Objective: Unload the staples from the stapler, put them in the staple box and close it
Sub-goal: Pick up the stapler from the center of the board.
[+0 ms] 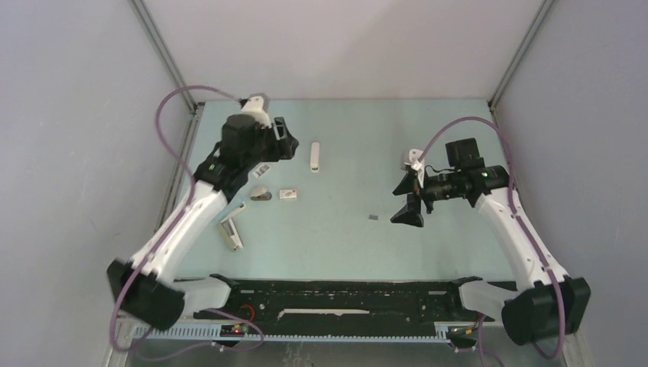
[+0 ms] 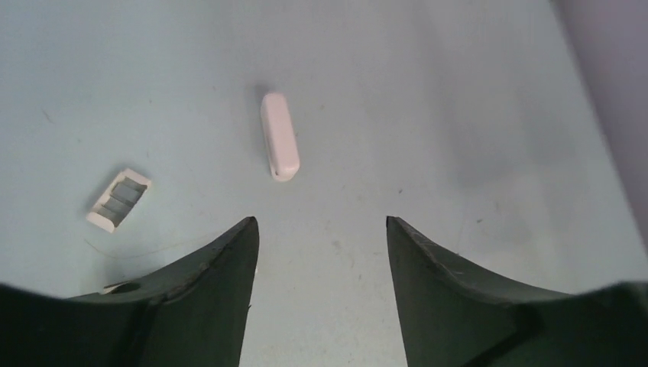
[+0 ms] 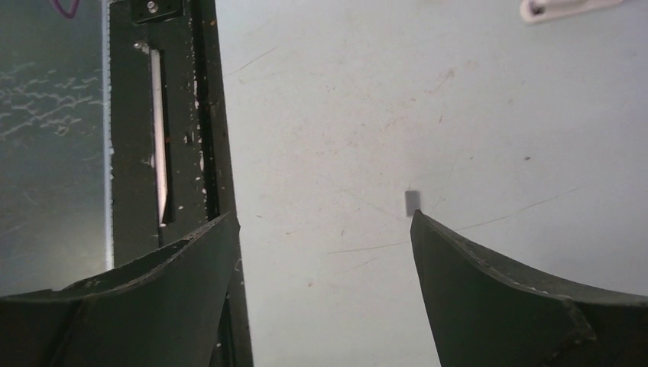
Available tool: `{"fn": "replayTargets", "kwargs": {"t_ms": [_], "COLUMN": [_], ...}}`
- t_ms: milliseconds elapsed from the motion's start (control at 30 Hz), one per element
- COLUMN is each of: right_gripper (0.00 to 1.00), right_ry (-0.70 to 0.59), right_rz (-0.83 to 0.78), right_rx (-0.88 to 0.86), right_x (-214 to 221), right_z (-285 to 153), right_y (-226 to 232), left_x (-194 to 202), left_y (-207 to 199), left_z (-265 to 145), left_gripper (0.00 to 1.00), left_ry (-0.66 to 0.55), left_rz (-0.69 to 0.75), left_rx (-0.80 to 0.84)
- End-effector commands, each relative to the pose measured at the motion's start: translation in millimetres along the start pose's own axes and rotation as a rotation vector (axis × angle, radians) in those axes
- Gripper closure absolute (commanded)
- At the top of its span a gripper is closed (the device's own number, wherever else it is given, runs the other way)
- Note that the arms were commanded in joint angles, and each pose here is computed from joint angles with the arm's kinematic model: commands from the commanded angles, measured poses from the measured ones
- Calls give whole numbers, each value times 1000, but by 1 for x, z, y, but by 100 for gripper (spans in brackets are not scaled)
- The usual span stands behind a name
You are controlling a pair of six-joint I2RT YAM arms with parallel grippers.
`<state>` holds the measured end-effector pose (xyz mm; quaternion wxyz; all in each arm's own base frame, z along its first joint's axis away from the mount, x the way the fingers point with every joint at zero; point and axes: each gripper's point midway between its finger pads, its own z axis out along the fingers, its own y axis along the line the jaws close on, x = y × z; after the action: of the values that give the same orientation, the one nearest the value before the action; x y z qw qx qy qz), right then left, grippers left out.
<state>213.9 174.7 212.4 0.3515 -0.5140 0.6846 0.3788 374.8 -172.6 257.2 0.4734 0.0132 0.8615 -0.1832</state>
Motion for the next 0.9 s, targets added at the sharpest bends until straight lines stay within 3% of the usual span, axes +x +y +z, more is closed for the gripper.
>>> {"fn": "replayTargets", "kwargs": {"t_ms": [0, 167, 267, 400, 567, 867], "right_gripper": [7, 0, 0, 0, 0, 0], "right_ry": [-97, -100, -127, -171, -93, -24], "right_rz": [-197, -222, -199, -163, -99, -28], "right_rx": [44, 70, 33, -9, 27, 32], "right_x": [-23, -26, -30, -42, -24, -4], "right_z": [-8, -6, -3, 2, 11, 19], "right_y": [10, 10, 16, 21, 5, -6], "left_x": [-10, 19, 38, 61, 84, 106], "left_y": [1, 15, 41, 57, 53, 41], "left_z": [-44, -68, -76, -82, -85, -74], "left_gripper": [29, 16, 1, 0, 0, 0], "left_ry": [-232, -296, -336, -404, -444, -386], "left_rz": [14, -45, -117, -169, -240, -268], "left_rx": [78, 84, -9, -23, 70, 159]}}
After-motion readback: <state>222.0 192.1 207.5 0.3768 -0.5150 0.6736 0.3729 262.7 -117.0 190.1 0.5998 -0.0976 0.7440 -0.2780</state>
